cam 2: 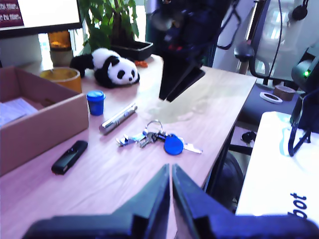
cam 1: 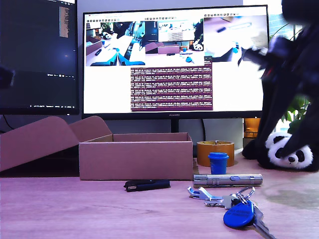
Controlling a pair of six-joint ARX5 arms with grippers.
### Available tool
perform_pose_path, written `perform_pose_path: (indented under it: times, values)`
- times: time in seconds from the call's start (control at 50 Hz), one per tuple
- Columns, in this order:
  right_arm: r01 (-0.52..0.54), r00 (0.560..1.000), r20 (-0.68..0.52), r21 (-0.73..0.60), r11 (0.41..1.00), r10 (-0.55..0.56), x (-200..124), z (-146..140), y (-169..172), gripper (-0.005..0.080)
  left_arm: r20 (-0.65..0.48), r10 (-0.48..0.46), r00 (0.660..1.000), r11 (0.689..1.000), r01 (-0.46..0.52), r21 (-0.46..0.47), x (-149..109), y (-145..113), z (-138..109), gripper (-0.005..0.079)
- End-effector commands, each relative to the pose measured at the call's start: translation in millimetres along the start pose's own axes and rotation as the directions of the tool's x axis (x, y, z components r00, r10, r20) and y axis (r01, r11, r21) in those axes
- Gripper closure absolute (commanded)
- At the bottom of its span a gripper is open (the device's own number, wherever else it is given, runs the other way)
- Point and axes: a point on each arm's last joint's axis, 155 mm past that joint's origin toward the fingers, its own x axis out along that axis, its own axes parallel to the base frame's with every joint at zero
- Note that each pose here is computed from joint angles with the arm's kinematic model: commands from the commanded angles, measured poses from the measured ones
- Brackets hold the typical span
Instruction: Pick up the keys and place it inside the cardboard box
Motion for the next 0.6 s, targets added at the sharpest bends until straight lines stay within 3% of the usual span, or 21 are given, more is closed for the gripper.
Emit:
perform_pose_path:
  times: [0.0, 0.58]
  values:
    - [-0.013, 1.0, -0.007, -0.018, 1.0, 0.013, 5.5, 1.5, 6.7, 0.0464, -0.012, 0.002, 1.0, 1.0, -0.002, 0.003, 1.5, 1.3, -7.5, 0.0764]
    - [0.005, 0.998, -0.066, -0.039, 0.999, -0.008, 43.2, -3.3, 5.3, 0.0471, -0.034, 0.017, 0.999, 1.0, -0.017, -0.008, 1.3, 4.1, -13.3, 0.0764]
